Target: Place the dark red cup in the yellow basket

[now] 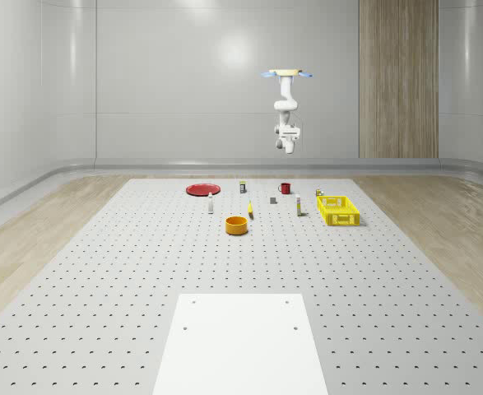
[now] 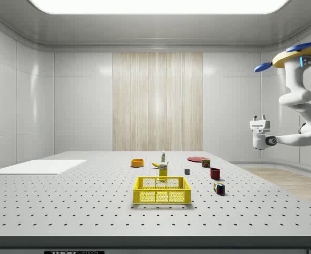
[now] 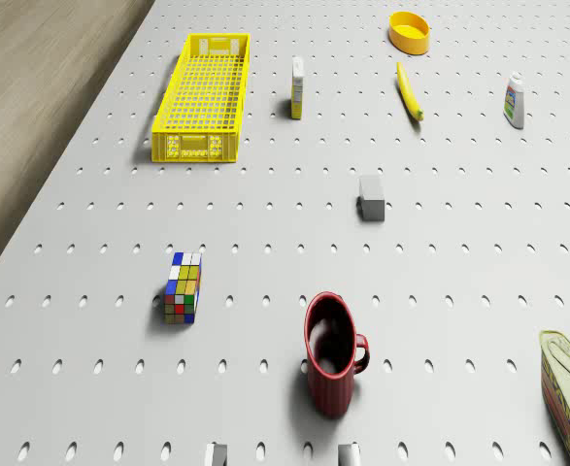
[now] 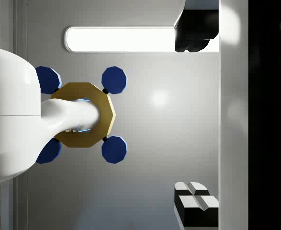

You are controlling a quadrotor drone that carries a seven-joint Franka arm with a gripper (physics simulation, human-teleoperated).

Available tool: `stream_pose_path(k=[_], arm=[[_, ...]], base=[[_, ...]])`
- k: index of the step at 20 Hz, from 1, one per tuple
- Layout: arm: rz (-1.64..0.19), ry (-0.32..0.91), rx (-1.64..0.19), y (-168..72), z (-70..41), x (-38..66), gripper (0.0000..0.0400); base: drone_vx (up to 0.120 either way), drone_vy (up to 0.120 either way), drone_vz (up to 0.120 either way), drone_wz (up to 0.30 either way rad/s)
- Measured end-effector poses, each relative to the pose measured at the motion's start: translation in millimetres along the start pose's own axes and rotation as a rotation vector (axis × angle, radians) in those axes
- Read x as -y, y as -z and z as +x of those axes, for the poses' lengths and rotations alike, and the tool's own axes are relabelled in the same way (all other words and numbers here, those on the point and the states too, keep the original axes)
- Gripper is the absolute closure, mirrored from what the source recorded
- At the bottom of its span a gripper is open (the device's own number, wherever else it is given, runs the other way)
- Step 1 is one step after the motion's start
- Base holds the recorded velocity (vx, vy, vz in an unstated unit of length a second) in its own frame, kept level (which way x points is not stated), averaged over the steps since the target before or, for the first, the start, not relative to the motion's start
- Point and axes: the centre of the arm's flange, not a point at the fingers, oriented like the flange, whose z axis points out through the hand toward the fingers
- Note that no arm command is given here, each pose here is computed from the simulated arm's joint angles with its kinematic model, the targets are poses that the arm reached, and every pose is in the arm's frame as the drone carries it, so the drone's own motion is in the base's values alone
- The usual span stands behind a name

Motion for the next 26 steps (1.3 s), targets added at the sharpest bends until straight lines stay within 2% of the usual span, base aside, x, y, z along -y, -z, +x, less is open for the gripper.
stream_pose_path(k=[6,9,12,16,26], arm=[[0.003,0.000,-0.003,43.2,-2.4,-2.5,0.0000],[0.005,0.000,-0.005,61.3,-1.6,-1.7,0.0000],[0.007,0.000,-0.007,74.8,-0.9,-0.9,0.0000],[0.009,0.000,-0.009,85.4,-0.4,-0.3,0.0000],[0.014,0.000,-0.015,92.7,-0.4,-0.3,0.0000]], base=[[0.000,-0.007,0.000,0.000],[0.013,-0.120,0.000,0.000],[0.120,-0.120,0.000,0.000],[0.120,-0.120,0.000,0.000],[0.120,0.000,0.000,0.000]])
